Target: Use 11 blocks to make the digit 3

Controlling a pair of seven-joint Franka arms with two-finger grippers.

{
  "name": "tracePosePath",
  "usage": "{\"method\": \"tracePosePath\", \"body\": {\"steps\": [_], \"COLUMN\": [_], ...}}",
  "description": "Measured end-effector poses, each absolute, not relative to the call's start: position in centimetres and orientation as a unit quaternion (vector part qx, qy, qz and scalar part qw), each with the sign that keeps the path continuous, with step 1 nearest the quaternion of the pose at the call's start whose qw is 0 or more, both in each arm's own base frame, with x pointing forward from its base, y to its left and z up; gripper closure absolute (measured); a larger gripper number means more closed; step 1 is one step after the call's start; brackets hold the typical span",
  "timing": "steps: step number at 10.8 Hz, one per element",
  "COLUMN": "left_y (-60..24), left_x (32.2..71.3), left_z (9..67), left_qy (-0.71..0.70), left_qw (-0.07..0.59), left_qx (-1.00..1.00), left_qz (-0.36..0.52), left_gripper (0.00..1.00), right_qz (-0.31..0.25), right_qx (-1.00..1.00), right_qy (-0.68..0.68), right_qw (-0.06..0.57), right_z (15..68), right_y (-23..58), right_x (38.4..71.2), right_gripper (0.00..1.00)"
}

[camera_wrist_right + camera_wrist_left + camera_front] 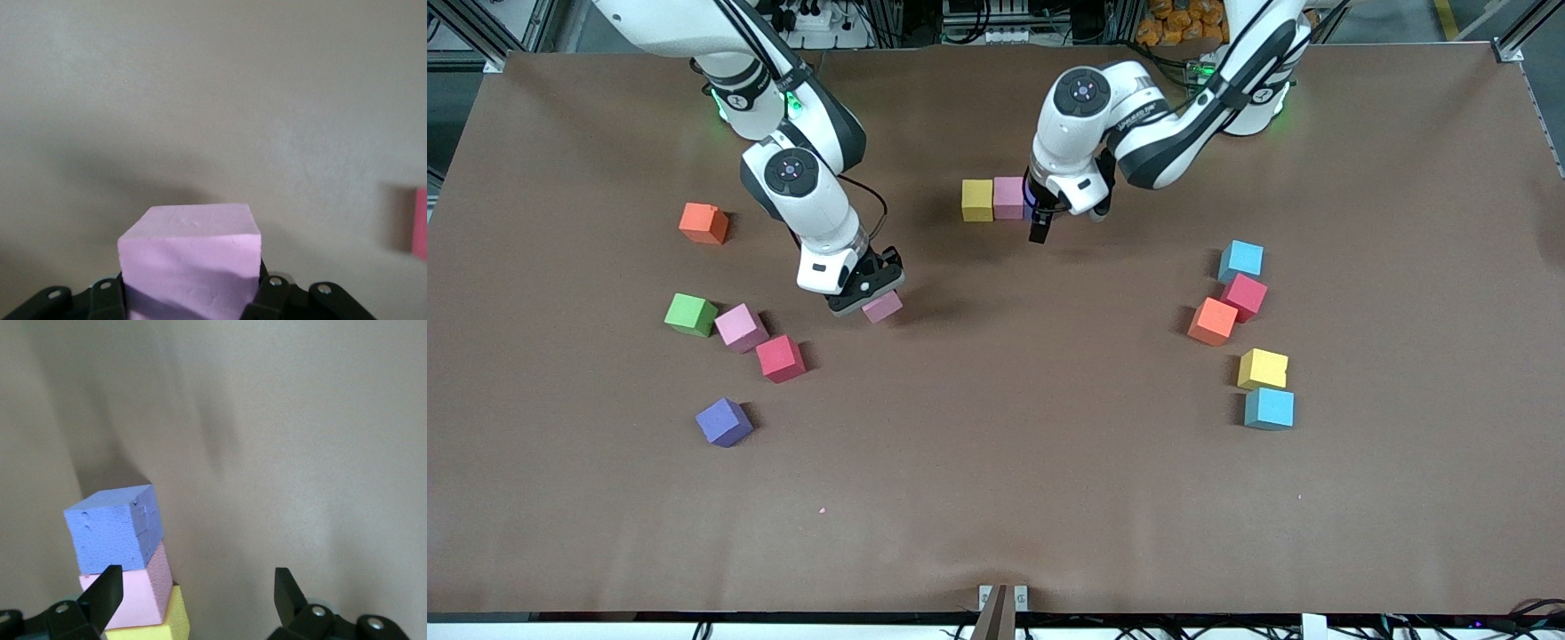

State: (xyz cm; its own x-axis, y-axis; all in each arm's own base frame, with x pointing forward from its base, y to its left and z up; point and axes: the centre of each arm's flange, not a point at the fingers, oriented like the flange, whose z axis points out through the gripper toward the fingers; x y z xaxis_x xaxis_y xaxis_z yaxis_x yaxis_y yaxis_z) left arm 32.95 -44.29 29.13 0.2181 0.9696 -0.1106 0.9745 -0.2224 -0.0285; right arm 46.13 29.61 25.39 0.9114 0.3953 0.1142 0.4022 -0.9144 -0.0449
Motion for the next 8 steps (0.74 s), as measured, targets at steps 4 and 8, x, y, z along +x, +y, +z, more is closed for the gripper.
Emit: {"method": "tracePosePath", "body": {"steps": [4,8], "left_y": [-42.1,-37.0], "left_x": [35.2,40.3], "left_z": [31.4,34.2], "left_qy": [0.569,0.476], "left_qw": [0.024,0.011], "left_qx": [0.822,0.879], "left_qz": [-0.019,-0.009], "left_gripper": [0.00,0.00], "right_qz": [-0.022,0.007], "right_qx": [-0.996,-0.999], "right_qy": [-0.080,0.000], "right_qw": [0.034,0.031], "right_z": [25.6,24.4], "right_y": [37.2,44.2], "right_x": [42.2,37.9], "right_gripper": [0.38,0.38]}}
